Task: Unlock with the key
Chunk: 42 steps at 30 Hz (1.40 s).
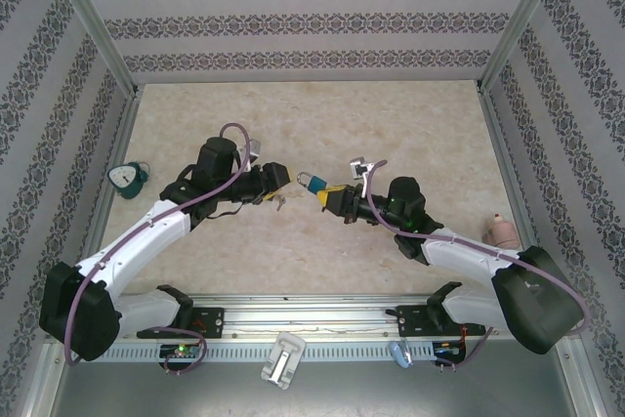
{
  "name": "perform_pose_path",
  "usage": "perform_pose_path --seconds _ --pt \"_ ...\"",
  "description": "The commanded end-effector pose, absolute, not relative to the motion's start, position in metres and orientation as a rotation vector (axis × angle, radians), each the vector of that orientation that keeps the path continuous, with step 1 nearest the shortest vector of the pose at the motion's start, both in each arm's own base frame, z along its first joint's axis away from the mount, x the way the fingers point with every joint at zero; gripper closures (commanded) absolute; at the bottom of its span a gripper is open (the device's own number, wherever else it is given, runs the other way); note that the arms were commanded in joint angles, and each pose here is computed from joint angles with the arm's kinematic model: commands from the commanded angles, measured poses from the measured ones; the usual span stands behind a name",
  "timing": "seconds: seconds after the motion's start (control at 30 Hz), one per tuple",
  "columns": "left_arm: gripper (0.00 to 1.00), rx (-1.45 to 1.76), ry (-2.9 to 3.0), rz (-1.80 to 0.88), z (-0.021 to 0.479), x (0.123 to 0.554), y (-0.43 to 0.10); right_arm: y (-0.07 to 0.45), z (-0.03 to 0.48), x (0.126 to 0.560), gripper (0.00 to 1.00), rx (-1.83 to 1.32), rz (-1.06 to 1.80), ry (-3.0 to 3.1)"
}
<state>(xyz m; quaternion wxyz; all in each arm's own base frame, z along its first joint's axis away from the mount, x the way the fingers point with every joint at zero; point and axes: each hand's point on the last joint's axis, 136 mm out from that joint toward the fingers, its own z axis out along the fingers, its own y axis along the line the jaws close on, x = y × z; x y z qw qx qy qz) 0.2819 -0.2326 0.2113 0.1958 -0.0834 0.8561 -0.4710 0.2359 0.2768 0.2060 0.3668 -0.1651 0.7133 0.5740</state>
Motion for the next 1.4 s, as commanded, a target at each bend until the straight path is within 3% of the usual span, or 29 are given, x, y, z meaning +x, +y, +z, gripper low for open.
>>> perform_pose_path --seconds 0.0,0.4,0.53,0.97,1.37 --pt "0.43 -0.129 2.343 -1.359 0.227 0.287 -0.238 0.284 0.238 0.228 1.0 -0.522 1.547 1.71" --pt "0.42 -0.12 2.399 -1.343 0.213 0.29 -0.243 0.29 0.247 0.216 1.0 -0.588 1.595 1.673" --pt "0.48 -0.131 2.423 -1.329 0.207 0.288 -0.241 0.288 0.249 0.215 1.0 -0.591 1.589 1.669" --pt "0.43 -0.009 2.22 -1.353 0.269 0.301 -0.244 0.293 0.245 0.208 1.0 -0.628 1.626 1.683" --pt "0.44 0.068 2.255 -1.462 0.263 0.294 -0.264 0.296 0.252 0.204 1.0 -0.65 1.644 1.656"
